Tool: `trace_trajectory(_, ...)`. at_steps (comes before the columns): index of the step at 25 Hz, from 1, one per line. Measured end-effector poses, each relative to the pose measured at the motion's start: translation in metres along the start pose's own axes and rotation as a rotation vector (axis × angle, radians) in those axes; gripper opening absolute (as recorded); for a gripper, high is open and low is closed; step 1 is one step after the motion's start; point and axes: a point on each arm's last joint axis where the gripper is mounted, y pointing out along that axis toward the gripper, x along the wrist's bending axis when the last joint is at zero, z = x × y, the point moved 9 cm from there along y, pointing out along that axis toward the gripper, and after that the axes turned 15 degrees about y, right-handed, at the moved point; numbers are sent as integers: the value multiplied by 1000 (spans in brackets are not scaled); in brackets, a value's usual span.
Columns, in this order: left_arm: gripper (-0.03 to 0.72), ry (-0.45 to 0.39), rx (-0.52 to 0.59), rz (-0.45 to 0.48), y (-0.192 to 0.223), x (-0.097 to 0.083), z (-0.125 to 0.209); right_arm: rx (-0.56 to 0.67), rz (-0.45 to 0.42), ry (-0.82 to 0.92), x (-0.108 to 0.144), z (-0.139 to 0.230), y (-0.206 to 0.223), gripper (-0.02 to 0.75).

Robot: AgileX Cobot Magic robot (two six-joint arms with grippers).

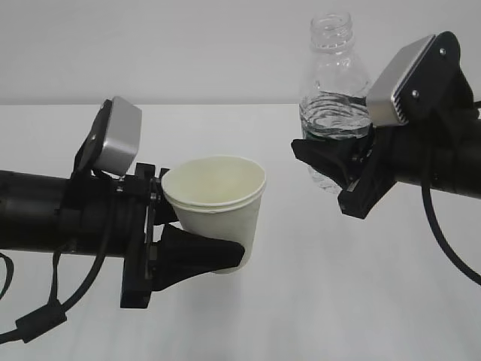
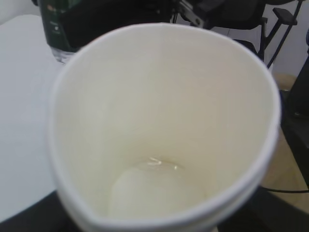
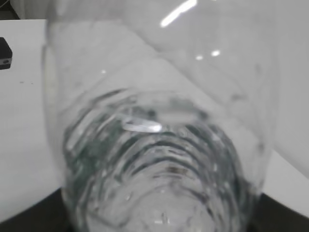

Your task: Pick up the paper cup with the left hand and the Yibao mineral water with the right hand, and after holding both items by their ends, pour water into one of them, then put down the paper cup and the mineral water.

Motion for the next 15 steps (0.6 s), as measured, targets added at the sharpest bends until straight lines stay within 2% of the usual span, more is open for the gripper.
trace_trajectory(6,447,36,12,39,12,-12,-6,11,5,-27,-2,0,0,417)
trace_trajectory(15,446,26,15,19,14,-9,-6,18,-9,-76,0,-1,1,417)
